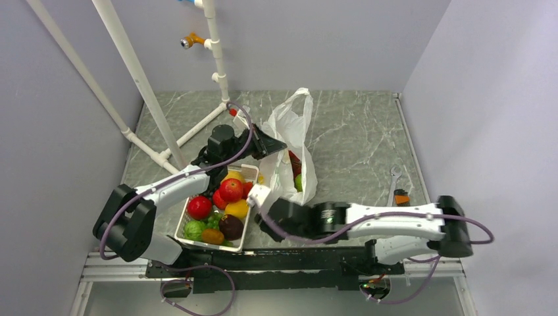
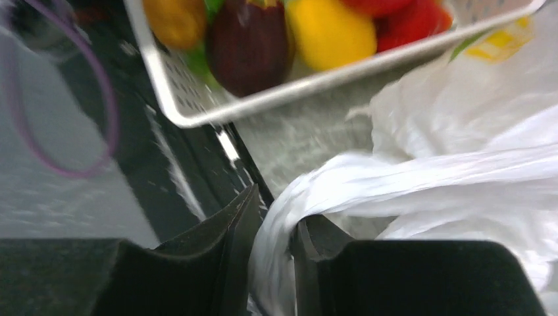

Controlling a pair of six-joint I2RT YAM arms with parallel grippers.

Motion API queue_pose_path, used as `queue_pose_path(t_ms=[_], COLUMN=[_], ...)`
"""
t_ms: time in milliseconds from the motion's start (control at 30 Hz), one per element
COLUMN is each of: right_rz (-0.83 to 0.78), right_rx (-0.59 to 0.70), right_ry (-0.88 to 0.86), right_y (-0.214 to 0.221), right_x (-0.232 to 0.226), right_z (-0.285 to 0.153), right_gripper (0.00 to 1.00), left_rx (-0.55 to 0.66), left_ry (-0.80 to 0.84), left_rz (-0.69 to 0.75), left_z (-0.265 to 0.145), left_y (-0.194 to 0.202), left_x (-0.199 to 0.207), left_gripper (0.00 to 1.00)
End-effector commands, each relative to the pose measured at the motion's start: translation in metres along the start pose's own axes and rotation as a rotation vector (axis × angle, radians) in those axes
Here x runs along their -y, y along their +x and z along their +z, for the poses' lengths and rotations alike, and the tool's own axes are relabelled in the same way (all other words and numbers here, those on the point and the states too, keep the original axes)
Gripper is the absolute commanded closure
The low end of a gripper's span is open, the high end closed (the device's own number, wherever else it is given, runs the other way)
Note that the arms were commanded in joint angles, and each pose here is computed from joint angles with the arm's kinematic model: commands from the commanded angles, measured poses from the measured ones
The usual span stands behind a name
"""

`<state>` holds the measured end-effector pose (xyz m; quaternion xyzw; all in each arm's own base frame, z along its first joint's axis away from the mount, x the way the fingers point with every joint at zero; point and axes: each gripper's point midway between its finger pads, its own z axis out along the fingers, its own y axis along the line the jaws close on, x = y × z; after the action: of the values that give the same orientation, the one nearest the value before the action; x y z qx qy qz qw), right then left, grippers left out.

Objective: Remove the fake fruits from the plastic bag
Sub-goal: Adjust the plastic bag at the center of the board.

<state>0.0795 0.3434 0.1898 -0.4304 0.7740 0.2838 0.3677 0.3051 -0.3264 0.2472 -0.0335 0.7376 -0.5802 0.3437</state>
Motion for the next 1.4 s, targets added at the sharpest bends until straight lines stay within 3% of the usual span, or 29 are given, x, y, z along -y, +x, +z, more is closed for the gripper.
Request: queue_pose_path(t_ms=[0,67,133,300,400,800,933,1133,1367], right_rz=[-0.168,-0.153,-0.13,-0.079,-0.037,0.108,0.26,0.471,0.466], right_rx=[-0.156,-0.149,-0.122,-0.043,0.01,0.269,0.307,0.204,0.032], right_ry=[0.154,0.128,0.114,0.093,0.076,0.155,0.406,0.507,0.619], right_y=[0.053,0.059,0.056,0.03,0.013,-0.052,-0.054,-0.041,-0.019], right_x=[0.012,0.008,0.007,0.007,0.009,0.053,0.1,0.157,0.189], right_z=[0.018,0.02,0.015,-0.009,-0.032,-0.133,-0.144,-0.111,-0.045], right_gripper=[0.73,0.7,0.61,0.17,0.01,0.01,0.01,0.01,0.0], left_rx=[-0.007,-0.029,-0.038,-0.05,-0.046,-0.046,-0.046,-0.049,-0.083], left_ry=[0.211,0.235,0.251,0.257,0.247,0.178,0.188,0.127,0.047], left_rz=[0.015,0.022,0.029,0.076,0.135,0.203,0.215,0.22,0.214], left_z=[-0.008,-0.011,-0.016,-0.031,-0.042,-0.059,-0.063,-0.077,-0.09], left_y=[-0.016,-0.014,-0.011,-0.001,0.004,0.019,0.023,0.035,0.056], left_x=[0.042,0.046,0.049,0.05,0.049,0.026,0.025,0.008,-0.015], left_gripper=[1.0,1.0,1.0,1.0,1.0,1.0,1.0,1.0,1.0])
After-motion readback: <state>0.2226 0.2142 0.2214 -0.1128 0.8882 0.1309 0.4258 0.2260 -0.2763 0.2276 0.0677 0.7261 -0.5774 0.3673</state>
